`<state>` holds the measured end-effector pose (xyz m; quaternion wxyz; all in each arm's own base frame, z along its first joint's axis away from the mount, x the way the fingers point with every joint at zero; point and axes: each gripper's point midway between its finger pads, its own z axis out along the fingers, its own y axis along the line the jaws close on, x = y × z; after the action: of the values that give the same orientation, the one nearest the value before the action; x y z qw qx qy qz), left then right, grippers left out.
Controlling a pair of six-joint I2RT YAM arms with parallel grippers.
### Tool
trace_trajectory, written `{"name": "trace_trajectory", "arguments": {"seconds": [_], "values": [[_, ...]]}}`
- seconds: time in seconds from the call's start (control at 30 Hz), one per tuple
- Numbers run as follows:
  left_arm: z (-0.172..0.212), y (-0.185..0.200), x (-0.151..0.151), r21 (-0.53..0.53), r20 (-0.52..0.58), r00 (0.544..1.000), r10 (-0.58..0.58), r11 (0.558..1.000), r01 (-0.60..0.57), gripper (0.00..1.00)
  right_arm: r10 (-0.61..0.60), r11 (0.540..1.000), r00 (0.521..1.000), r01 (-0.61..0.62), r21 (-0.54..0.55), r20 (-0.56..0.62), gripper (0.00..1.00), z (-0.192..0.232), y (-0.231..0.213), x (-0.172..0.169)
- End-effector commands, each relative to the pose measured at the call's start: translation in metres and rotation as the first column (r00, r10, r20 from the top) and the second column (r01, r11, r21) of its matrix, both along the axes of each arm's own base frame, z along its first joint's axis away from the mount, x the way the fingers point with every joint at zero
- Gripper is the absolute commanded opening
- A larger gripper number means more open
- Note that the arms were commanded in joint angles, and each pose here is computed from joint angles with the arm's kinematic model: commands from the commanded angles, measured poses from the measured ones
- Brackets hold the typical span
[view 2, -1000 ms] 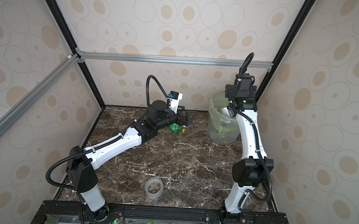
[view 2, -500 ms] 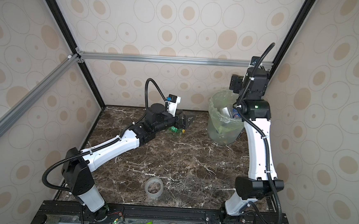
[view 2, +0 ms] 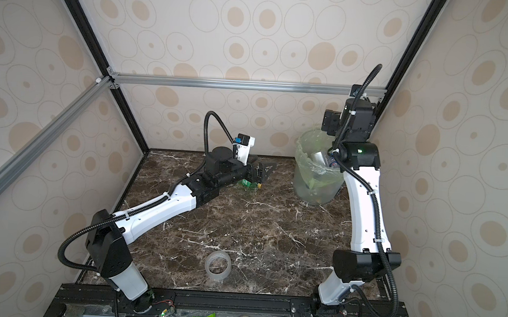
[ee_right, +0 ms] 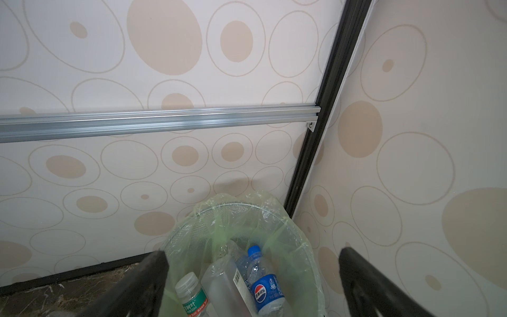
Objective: Throw the plastic bottles in the bin
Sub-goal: 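Move both grippers down toward the green bottle and crushed clear bottle, then lower the right gripper onto the green yellow-capped bottle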
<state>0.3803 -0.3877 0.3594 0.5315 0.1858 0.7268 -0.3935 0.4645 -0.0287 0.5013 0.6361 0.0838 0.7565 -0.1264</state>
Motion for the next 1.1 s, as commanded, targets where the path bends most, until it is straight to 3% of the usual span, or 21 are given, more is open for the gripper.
{"name": "trace_trajectory", "arguments": {"seconds": [0.0,0.27,0.47,0.57,0.8,1.07], "values": [[0.021,0.001,-0.005,-0.035,0.044,0.999,-0.003,0.999,0.005,0.99,0.008,1.000,1.000,-0.009,0.010,0.014,1.00,0.006,0.003,-0.003],[0.018,0.004,-0.003,-0.033,0.032,0.999,0.011,0.999,-0.010,0.99,0.055,0.998,0.998,-0.055,0.013,-0.018,1.00,-0.004,0.017,-0.001],[-0.009,0.048,0.022,-0.093,-0.098,0.989,0.113,0.988,-0.122,0.99,0.235,0.972,0.962,-0.236,0.006,-0.138,1.00,-0.050,0.080,0.014],[-0.031,0.085,0.034,-0.141,-0.190,0.967,0.167,0.971,-0.195,0.99,0.331,0.941,0.919,-0.339,-0.001,-0.214,1.00,-0.079,0.123,0.021],[-0.080,0.158,0.044,-0.143,-0.349,0.896,0.275,0.929,-0.341,0.99,0.529,0.822,0.746,-0.569,0.025,-0.405,1.00,-0.173,0.238,0.036],[-0.126,0.191,0.048,-0.124,-0.468,0.828,0.308,0.905,-0.407,0.99,0.593,0.749,0.581,-0.652,0.118,-0.557,1.00,-0.285,0.297,0.060]]}}
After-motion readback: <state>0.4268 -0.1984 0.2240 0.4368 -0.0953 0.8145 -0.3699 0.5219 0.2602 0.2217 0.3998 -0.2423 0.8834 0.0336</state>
